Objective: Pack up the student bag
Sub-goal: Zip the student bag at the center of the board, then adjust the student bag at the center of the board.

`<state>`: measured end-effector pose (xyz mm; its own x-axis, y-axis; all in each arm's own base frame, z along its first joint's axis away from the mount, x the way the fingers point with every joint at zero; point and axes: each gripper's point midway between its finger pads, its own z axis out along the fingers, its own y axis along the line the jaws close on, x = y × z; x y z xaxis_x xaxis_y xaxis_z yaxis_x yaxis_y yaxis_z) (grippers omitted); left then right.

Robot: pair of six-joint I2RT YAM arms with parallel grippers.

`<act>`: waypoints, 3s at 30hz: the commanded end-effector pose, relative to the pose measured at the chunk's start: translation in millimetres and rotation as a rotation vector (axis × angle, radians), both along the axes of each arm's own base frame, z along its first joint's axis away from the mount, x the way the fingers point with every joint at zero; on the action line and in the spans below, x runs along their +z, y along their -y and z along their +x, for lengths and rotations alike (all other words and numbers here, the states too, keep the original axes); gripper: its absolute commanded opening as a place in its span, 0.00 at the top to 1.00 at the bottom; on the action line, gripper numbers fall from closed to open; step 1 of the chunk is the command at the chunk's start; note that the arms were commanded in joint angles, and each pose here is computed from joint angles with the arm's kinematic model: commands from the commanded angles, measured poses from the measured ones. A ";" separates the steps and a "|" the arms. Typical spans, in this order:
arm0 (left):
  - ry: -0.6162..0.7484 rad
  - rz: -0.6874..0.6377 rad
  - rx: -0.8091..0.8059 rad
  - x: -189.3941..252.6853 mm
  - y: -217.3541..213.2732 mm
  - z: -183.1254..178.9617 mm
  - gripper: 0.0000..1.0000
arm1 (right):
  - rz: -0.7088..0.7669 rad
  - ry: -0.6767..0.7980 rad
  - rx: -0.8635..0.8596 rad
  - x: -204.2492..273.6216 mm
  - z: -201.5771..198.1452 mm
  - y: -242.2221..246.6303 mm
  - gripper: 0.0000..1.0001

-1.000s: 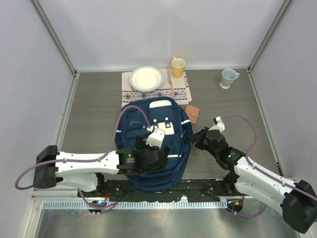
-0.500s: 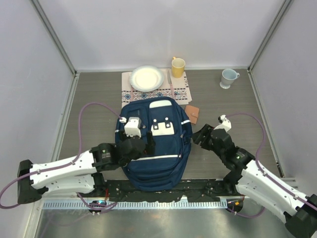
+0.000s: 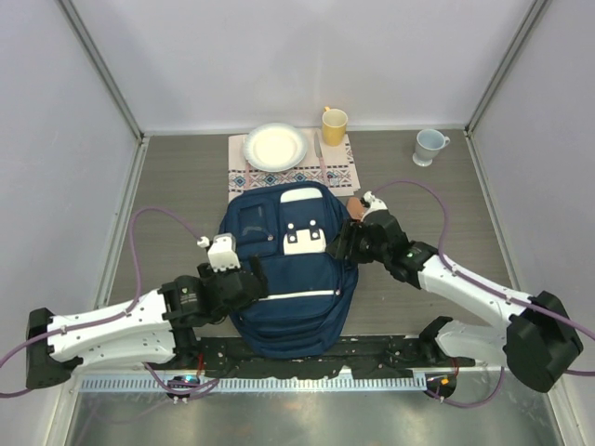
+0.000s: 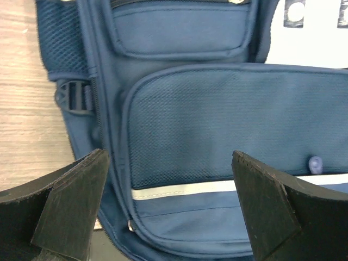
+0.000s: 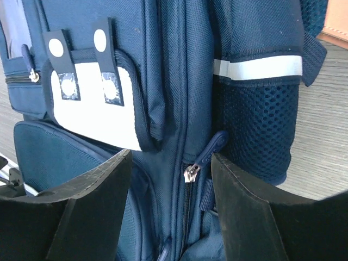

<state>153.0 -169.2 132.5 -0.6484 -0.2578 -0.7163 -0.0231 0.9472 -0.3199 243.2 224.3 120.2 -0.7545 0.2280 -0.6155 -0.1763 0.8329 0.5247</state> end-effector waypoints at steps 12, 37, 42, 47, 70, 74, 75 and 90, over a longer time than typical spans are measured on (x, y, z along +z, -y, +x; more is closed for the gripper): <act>-0.030 -0.091 -0.026 -50.9 4.4 -2.2 0.00 | 0.075 -0.005 0.035 -13.7 16.7 -28.6 0.88; 0.029 -0.071 -0.082 -0.6 29.6 105.7 0.13 | 0.049 0.152 -0.123 27.0 62.2 -13.3 0.76; 0.033 -0.066 -0.057 -1.2 16.0 102.0 0.02 | -0.065 0.171 -0.133 24.5 38.0 22.0 0.44; 0.045 -0.057 -0.028 6.5 1.0 92.0 0.01 | -0.040 0.219 -0.139 45.7 21.9 36.1 0.41; -0.204 -0.189 -0.091 -34.3 -8.6 10.2 0.02 | 0.018 0.044 0.315 9.9 4.1 -43.6 0.62; -0.211 -0.234 -0.090 -42.6 -3.3 8.3 0.03 | 0.085 0.068 0.293 24.0 1.8 -46.2 0.97; -0.211 -0.247 -0.092 -43.2 -0.7 8.8 0.05 | 0.099 0.068 0.293 25.8 0.5 -47.6 0.99; -0.027 -0.085 -0.022 -4.6 1.2 78.6 0.21 | 0.217 0.089 0.049 13.2 -57.3 -61.4 0.99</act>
